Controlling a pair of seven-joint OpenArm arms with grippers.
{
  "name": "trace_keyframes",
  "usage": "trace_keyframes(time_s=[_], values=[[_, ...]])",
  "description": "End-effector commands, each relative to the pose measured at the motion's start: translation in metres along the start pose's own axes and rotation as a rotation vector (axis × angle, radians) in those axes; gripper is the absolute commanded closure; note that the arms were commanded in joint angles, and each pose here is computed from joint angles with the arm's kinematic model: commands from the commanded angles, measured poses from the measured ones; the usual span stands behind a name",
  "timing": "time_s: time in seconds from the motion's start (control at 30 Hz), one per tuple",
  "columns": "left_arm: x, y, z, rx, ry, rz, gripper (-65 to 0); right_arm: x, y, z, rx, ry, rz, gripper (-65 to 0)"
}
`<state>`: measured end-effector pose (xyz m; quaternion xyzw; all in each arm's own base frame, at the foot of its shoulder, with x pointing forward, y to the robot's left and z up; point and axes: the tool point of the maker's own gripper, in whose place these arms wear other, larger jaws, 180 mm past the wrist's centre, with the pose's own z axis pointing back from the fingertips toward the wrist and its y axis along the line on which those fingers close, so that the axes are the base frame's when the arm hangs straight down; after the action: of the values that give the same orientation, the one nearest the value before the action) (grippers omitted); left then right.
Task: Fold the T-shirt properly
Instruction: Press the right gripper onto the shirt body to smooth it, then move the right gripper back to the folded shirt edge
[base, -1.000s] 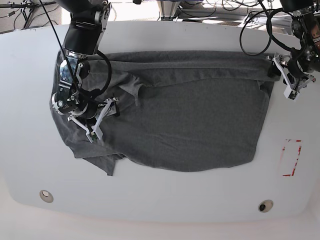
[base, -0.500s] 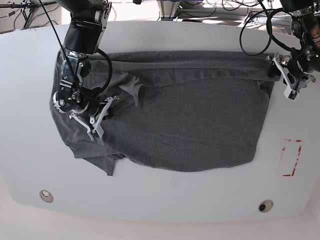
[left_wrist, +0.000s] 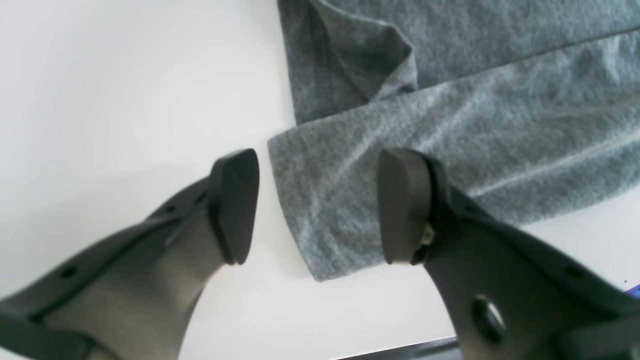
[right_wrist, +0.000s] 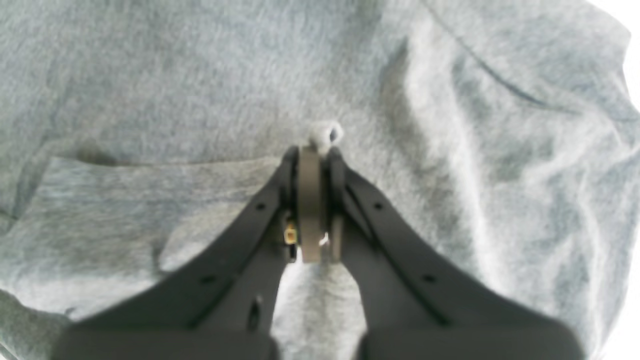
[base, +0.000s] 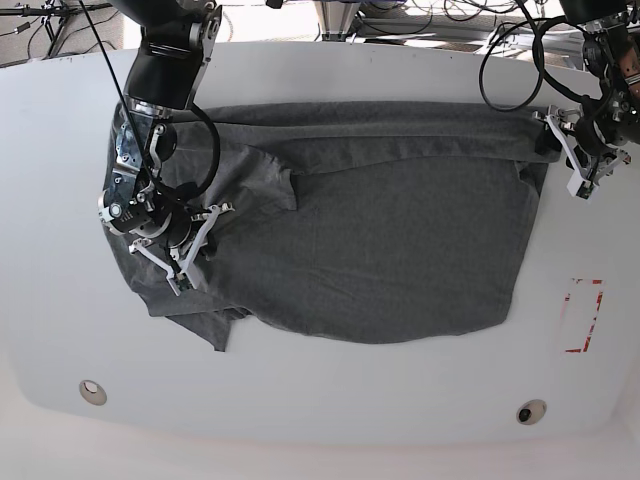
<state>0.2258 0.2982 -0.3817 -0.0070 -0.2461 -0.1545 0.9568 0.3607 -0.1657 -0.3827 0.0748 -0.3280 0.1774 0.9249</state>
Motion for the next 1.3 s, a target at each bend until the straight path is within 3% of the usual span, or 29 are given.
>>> trace_keyframes(time_s=[0.0, 0.5, 0.6, 0.7, 0.87, 0.93, 1.07, 1.27], values=[[0.011, 0.007, 0.006, 0.017, -0.034, -0.019, -35.1, 0.031, -0.011, 0.009, -0.025, -0.077, 0.018, -0.6], [0.011, 0.006, 0.006, 0.016, -0.034, -0.018, -35.1, 0.062, -0.021, 0.015, -0.046, -0.130, 0.037, -2.1], [0.010, 0.006, 0.006, 0.015, -0.032, -0.019, -35.1, 0.059, -0.023, 0.014, -0.053, -0.115, 0.039, -11.6], [0.011, 0.005, 0.006, 0.014, -0.034, -0.019, -35.4, 0.053, -0.035, 0.019, -0.101, -0.084, 0.064, -29.8], [0.015, 0.003, 0.008, 0.011, -0.048, -0.026, -35.6, 0.041, -0.049, 0.046, -0.191, -0.048, 0.113, -53.6], [0.019, 0.000, 0.009, 0.010, -0.061, -0.029, -35.6, 0.035, -0.049, 0.057, -0.220, -0.035, 0.135, -57.5], [0.031, -0.017, 0.010, -0.018, -0.118, -0.017, -35.7, 0.019, -0.048, 0.084, -0.291, -0.007, 0.168, -58.2], [0.034, -0.033, 0.009, -0.039, -0.121, -0.013, -35.7, -0.033, -0.057, 0.116, -0.377, 0.080, 0.068, -58.2]])
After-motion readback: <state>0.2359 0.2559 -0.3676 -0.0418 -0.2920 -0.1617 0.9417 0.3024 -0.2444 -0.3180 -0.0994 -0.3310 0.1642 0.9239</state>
